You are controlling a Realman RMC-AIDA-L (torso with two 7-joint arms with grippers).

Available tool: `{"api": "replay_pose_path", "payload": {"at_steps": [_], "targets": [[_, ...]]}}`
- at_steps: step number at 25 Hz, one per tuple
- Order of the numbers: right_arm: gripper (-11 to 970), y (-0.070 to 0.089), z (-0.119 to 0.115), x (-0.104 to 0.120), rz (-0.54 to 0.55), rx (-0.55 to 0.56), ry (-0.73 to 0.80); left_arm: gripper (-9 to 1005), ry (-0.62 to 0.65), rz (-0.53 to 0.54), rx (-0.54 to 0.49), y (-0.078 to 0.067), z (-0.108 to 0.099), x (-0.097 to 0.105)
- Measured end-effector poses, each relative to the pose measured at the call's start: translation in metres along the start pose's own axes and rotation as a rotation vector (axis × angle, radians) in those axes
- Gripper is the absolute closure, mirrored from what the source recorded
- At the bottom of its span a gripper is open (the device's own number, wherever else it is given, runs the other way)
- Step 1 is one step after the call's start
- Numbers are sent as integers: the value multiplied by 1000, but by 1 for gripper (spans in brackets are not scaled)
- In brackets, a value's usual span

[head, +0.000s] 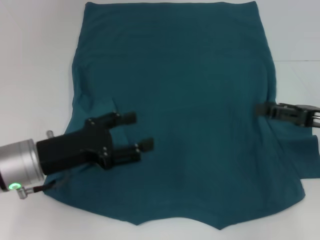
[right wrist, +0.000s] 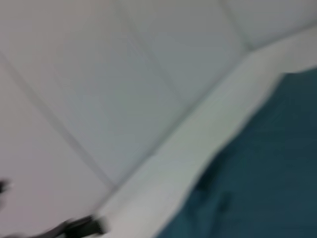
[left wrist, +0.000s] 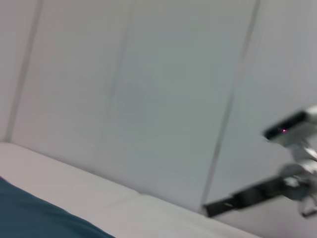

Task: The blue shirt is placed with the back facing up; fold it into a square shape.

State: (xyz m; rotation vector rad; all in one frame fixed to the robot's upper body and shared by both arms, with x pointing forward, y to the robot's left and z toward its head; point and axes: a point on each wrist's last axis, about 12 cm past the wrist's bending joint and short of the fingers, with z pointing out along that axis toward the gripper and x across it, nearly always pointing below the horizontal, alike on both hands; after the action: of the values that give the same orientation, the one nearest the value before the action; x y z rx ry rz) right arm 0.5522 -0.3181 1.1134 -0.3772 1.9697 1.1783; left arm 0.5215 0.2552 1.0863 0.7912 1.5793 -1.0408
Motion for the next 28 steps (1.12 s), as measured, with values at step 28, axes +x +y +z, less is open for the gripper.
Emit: {"api": "replay_pose_path", "payload": {"at_steps": [28], "targets": [[134, -58, -64, 23, 333, 529, 32, 143, 239, 110, 154, -12, 19, 20]]}}
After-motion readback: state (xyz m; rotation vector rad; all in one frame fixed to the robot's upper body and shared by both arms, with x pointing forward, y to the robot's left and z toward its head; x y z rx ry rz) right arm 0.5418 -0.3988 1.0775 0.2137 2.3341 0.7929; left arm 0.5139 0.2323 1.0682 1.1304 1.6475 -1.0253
